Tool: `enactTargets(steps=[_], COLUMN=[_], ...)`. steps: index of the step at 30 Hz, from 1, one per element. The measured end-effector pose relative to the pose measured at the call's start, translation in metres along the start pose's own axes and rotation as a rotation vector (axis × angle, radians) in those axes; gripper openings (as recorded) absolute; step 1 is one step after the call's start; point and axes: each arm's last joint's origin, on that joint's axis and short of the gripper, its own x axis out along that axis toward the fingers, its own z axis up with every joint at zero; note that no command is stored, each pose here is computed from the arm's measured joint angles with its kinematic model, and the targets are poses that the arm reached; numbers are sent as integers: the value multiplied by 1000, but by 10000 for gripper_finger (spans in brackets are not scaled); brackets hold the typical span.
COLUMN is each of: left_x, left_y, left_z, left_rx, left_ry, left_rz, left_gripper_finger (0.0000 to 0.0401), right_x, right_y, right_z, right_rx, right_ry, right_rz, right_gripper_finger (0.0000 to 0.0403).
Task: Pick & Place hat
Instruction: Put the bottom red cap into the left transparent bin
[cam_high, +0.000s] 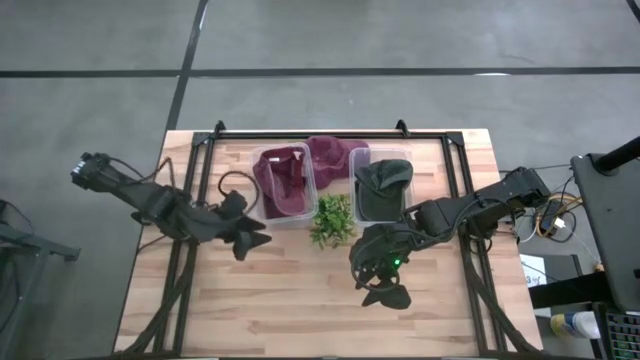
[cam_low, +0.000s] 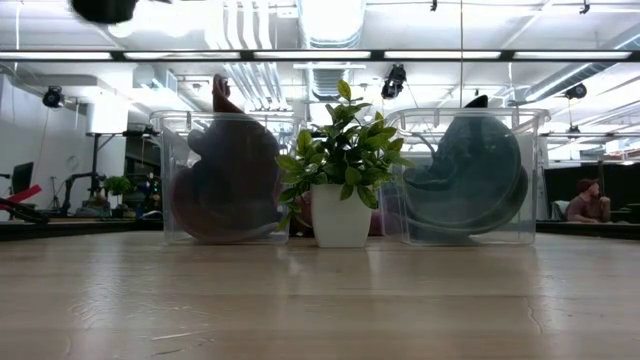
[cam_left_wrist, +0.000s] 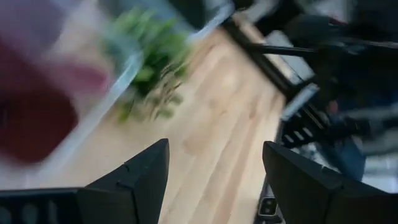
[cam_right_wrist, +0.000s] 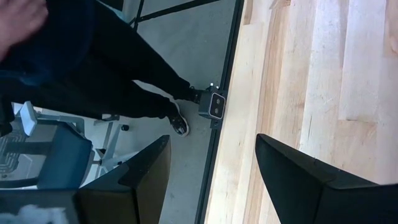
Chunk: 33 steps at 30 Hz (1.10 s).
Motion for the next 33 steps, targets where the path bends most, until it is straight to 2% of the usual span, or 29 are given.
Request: enactTargets(steps=[3, 7, 11, 21, 24, 28, 33], left_x=[-13, -23, -15, 33, 48, 69, 87], left_y=[-11, -23, -28, -48, -47, -37, -28], left_z=[17, 29, 30, 31, 30, 27, 29], left_rx=[208, 488, 739, 1373, 1491, 1579, 1670], left_ry=[-40, -21, 64, 331, 462, 621, 693], left_rz=[-55, -53, 43, 357, 416, 490, 576], left_gripper_finger=[250, 250, 250, 250, 250, 250, 248], right_x=[0, 0, 0, 0, 0, 0, 0], right_y=[0, 0, 0, 0, 0, 0, 0], right_z=[0, 0, 0, 0, 0, 0, 0], right_rx=[0, 0, 1, 0, 0, 0, 0], right_ry=[0, 0, 0, 0, 0, 0, 0], right_rz=[0, 0, 0, 0, 0, 0, 0], right_gripper_finger=[228, 228, 228, 228, 228, 228, 228])
